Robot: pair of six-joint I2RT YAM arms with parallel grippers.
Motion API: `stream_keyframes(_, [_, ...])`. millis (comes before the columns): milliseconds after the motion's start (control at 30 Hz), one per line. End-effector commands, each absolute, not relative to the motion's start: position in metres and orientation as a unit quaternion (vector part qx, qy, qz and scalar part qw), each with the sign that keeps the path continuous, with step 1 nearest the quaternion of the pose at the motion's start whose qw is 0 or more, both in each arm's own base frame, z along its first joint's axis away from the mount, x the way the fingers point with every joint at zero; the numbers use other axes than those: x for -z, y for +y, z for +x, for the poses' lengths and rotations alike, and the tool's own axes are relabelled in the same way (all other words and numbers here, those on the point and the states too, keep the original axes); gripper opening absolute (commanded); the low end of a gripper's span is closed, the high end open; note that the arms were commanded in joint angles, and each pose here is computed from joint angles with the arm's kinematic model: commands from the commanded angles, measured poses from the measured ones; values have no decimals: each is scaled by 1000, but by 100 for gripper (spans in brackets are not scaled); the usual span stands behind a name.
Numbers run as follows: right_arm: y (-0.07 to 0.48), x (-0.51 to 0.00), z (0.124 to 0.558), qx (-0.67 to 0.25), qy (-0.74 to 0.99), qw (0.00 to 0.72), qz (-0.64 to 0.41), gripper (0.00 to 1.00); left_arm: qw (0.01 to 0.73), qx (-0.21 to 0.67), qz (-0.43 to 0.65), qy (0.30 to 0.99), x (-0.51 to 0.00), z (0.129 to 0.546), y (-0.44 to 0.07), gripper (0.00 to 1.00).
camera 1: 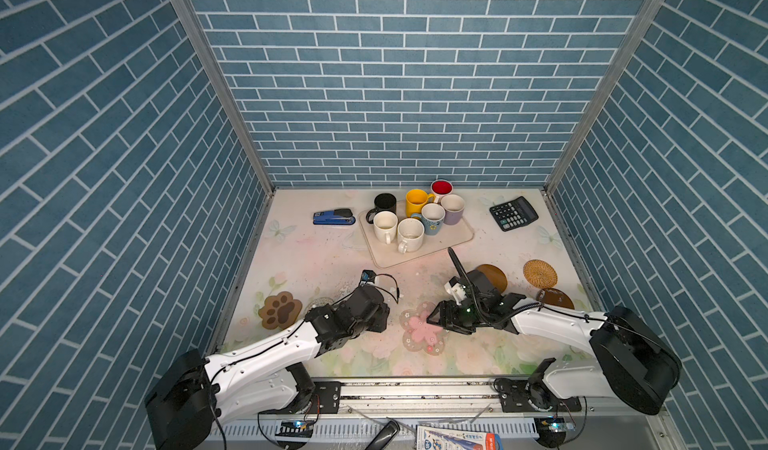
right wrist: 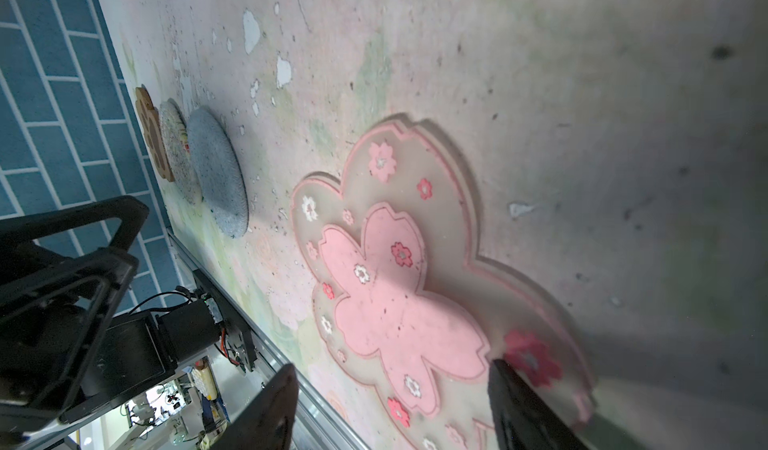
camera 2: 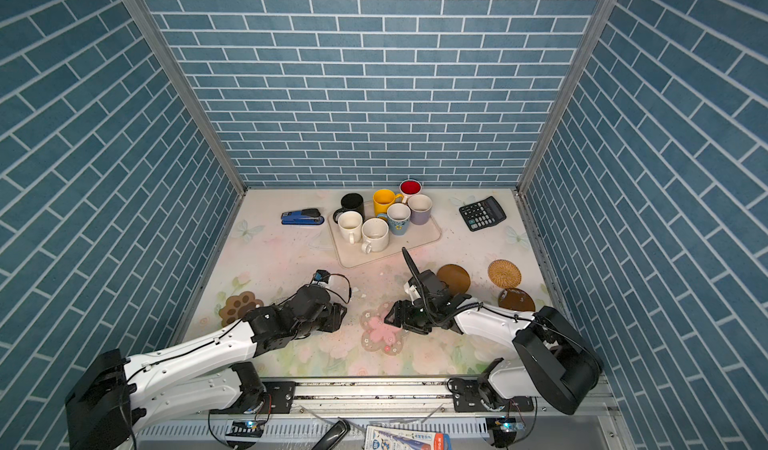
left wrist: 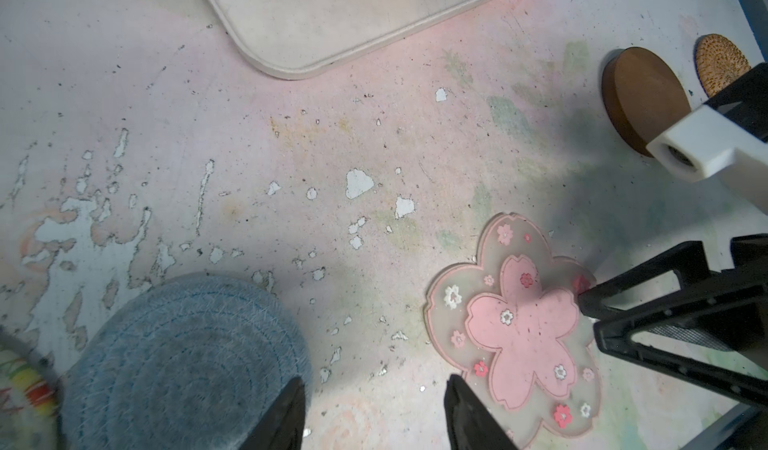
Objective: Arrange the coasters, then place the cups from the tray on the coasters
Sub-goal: 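Press both grippers on the pink flower coaster and slide it toward the light blue coaster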
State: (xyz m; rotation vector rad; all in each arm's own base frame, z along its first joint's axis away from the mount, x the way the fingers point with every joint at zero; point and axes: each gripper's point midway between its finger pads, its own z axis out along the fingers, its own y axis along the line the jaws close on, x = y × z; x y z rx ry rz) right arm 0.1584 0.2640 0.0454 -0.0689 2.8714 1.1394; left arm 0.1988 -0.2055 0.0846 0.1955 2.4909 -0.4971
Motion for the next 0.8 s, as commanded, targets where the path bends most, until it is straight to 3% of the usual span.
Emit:
stream_keyframes(0, [261,-60,163,-361,931,47,-18,73,288,170,71,940,-76,200,-200,56])
stream_keyframes(300, [231,-66,139,-358,932,58,-6,71,285,177,87,938,-79,213,-224,60])
stream_keyframes(667, [221,-48,122,-364,931,36,9,72,307,167,85,933,-94,225,-227,99])
stream_keyframes(767, [224,-46,122,-368,929,32,10,72,320,160,80,930,-101,226,-220,99])
